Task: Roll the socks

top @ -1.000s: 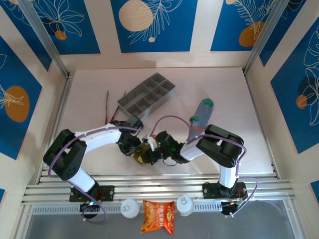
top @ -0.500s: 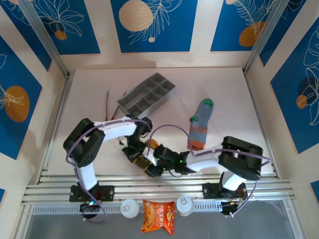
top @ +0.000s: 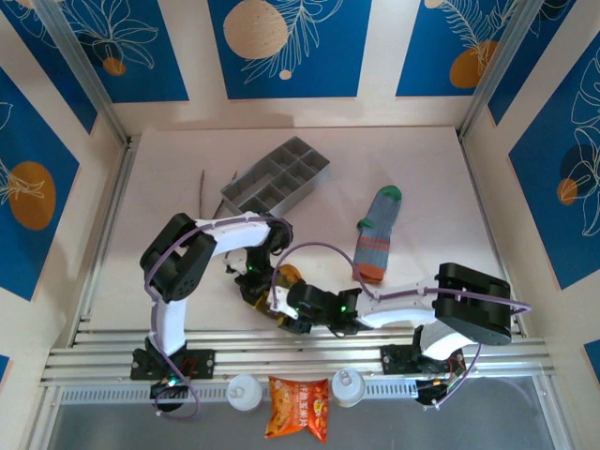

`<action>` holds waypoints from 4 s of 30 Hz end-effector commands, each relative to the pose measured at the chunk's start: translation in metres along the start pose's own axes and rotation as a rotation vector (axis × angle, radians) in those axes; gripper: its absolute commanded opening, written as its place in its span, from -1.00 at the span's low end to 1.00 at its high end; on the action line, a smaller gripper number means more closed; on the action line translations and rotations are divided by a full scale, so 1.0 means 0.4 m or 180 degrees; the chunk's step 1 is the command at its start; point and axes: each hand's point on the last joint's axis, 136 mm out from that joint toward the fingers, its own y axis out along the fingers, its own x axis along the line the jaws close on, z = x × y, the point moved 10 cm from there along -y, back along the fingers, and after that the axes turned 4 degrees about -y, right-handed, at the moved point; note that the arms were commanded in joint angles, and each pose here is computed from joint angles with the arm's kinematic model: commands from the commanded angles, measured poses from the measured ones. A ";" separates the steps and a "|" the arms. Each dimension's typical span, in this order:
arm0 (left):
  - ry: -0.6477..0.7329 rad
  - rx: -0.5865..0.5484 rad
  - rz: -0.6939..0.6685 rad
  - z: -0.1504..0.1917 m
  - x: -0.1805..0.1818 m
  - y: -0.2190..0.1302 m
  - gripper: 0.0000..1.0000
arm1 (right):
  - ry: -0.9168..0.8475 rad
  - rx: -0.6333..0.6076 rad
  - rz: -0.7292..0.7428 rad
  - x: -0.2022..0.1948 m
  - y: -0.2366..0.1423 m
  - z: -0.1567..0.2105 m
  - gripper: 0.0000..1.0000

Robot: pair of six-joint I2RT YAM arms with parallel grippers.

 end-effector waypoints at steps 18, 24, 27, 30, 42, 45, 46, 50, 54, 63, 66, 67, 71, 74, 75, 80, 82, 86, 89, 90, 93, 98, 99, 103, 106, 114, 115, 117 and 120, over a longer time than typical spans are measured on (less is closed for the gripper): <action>-0.0091 -0.0176 -0.0040 -0.029 -0.050 0.059 -1.00 | -0.0049 0.0220 0.0285 -0.002 0.087 -0.062 -0.02; -0.0090 -0.0155 0.0043 -0.025 -0.044 0.045 -1.00 | 0.0183 0.0610 0.0328 0.002 0.114 -0.012 -0.90; -0.0079 -0.0137 0.0195 -0.025 -0.034 0.028 -1.00 | 0.0441 0.0816 0.0307 0.008 0.119 0.041 -1.00; -0.0094 -0.0108 0.0540 -0.028 -0.017 0.010 -0.59 | 0.0801 0.0937 0.0185 0.021 0.116 0.108 -1.00; -0.0022 0.0065 0.2151 -0.058 0.014 -0.082 0.84 | 0.1327 0.1083 -0.0182 0.067 0.119 0.276 -1.00; 0.0116 -0.0050 0.2469 -0.068 0.024 -0.114 0.89 | 0.1487 0.1107 -0.0204 0.071 0.119 0.298 -1.00; 0.0172 -0.0075 0.2549 -0.071 0.028 -0.121 0.89 | 0.1547 0.1117 -0.0210 0.072 0.119 0.305 -1.00; 0.0605 -0.0185 0.2823 -0.078 0.048 -0.139 0.83 | 0.1789 0.1183 -0.0229 0.077 0.120 0.333 -1.00; 0.0910 -0.0328 0.2599 -0.081 0.103 -0.126 0.71 | 0.2059 0.1224 -0.0192 0.078 0.115 0.366 -1.00; 0.1256 -0.0432 0.2836 -0.075 0.181 -0.084 0.22 | 0.2668 0.1263 -0.0243 0.070 0.111 0.433 -1.00; 0.1354 -0.0391 0.2947 -0.064 0.174 -0.070 0.22 | 0.2742 0.1248 -0.0281 0.067 0.114 0.435 -1.00; 0.1397 -0.0399 0.2962 -0.059 0.169 -0.068 0.22 | 0.2763 0.1246 -0.0276 0.065 0.115 0.435 -1.00; 0.1558 -0.0351 0.2880 -0.042 0.145 -0.042 0.19 | 0.2836 0.1243 -0.0328 0.058 0.121 0.434 -1.00; 0.1642 -0.0380 0.2782 -0.030 0.136 -0.023 0.14 | 0.2901 0.1249 -0.0389 0.055 0.127 0.435 -1.00; 0.1658 -0.0390 0.2755 -0.027 0.135 -0.017 0.14 | 0.2929 0.1251 -0.0415 0.055 0.129 0.437 -1.00; 0.1753 -0.0442 0.2668 -0.015 0.126 0.003 0.10 | 0.3122 0.1269 -0.0494 0.052 0.132 0.456 -1.00; 0.1792 -0.0454 0.2606 -0.012 0.118 0.015 0.05 | 0.3197 0.1266 -0.0533 0.054 0.132 0.466 -1.00; 0.1855 -0.0488 0.2378 -0.006 0.104 0.047 0.00 | 0.3318 0.1244 -0.0576 0.054 0.133 0.479 -1.00; 0.1869 -0.0490 0.2117 -0.002 0.098 0.079 -0.14 | 0.3334 0.1252 -0.0645 0.051 0.139 0.476 -1.00; 0.1877 -0.0508 0.1978 0.000 0.098 0.089 -0.23 | 0.3309 0.1251 -0.0671 0.050 0.142 0.471 -1.00; 0.1856 -0.0493 0.1517 0.007 0.095 0.115 -0.48 | 0.3168 0.1283 -0.0677 0.041 0.150 0.447 -1.00; 0.1791 -0.0600 0.0959 0.009 0.104 0.129 -0.86 | 0.2702 0.1193 -0.0579 0.010 0.147 0.363 -0.37; 0.1740 -0.0629 0.0883 0.005 0.110 0.132 -0.90 | 0.2583 0.1145 -0.0571 0.000 0.142 0.338 -0.27; 0.1623 -0.0785 0.0751 -0.008 0.119 0.127 -0.98 | 0.2172 0.0888 -0.0536 -0.038 0.114 0.252 -0.14; 0.1587 -0.0819 0.0637 -0.008 0.112 0.120 -0.99 | 0.1915 0.0610 -0.0454 -0.068 0.073 0.194 -0.10; 0.1332 -0.0827 0.0152 0.009 0.073 0.082 -0.99 | 0.1458 -0.0025 -0.0112 -0.074 -0.044 0.142 -0.07; 0.1270 -0.0829 0.0106 0.011 0.069 0.076 -1.00 | 0.1440 -0.0055 -0.0083 -0.071 -0.053 0.140 -0.06; 0.1177 -0.0839 0.0030 0.018 0.058 0.065 -1.00 | 0.1446 -0.0114 -0.0083 -0.063 -0.063 0.134 -0.05; 0.1102 -0.0797 -0.0014 0.032 0.031 0.063 -1.00 | 0.1570 -0.0240 -0.0088 -0.056 -0.062 0.104 -0.04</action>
